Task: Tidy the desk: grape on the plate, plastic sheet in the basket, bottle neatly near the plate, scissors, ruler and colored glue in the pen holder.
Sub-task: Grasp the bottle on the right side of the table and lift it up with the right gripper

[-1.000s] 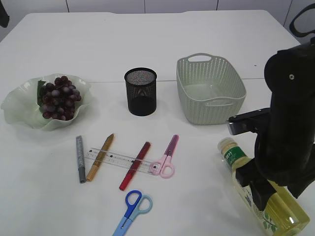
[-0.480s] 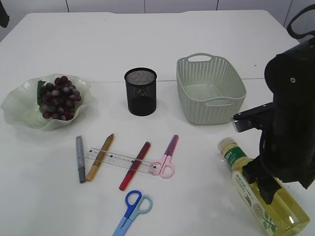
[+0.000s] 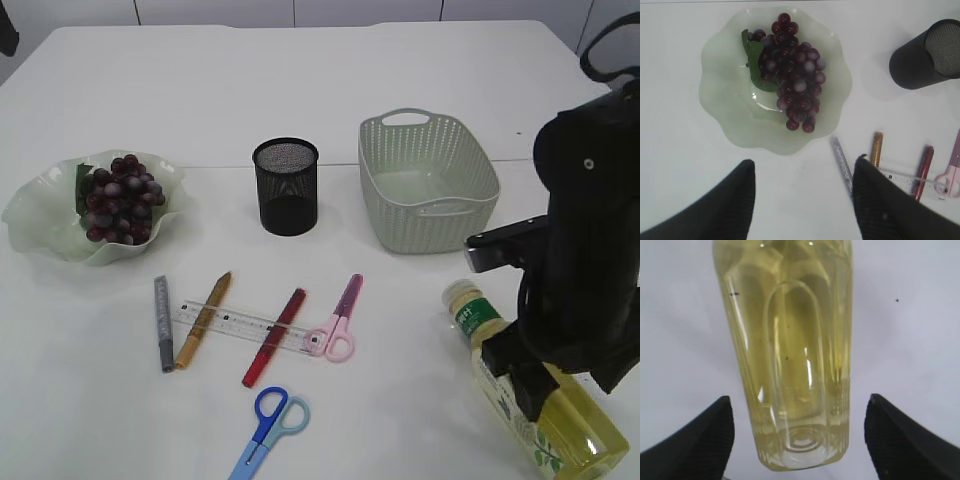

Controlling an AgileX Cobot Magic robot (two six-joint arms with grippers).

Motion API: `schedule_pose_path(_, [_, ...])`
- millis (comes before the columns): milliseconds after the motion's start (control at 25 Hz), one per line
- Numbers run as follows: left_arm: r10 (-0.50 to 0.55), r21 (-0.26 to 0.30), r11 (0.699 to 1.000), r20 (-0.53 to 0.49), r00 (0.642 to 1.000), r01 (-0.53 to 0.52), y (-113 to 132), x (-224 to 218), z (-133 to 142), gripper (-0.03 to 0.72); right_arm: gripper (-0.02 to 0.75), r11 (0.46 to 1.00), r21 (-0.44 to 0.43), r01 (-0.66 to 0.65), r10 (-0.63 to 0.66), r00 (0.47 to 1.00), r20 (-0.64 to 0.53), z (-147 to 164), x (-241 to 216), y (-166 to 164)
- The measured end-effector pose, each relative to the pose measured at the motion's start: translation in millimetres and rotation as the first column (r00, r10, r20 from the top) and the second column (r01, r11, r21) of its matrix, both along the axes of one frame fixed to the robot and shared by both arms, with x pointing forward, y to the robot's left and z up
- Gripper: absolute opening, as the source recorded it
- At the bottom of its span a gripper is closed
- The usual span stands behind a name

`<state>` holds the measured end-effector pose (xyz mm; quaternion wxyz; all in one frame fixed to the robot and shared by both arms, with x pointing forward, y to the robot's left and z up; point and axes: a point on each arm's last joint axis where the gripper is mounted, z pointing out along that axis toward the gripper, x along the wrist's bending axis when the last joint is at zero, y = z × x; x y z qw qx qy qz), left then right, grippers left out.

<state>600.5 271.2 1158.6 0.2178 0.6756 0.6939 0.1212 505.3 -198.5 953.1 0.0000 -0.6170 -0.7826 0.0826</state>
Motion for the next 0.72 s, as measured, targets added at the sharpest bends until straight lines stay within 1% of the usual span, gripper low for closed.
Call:
schedule_pose_path(520, [0.000, 0.000, 1.000, 0.000, 1.000, 0.000, 0.0, 0.0, 0.0, 0.454, 0.594, 0.999, -0.017, -0.027, 0.026, 0.998, -0.061, -25.0, 5.3, 2.3])
schedule_pose_path(720, [0.001, 0.006, 1.000, 0.000, 1.000, -0.001, 0.5, 0.0, 0.0, 0.454, 0.593, 0.999, -0.013, -0.034, 0.033, 0.998, -0.059, -32.7, 8.3, 3.7])
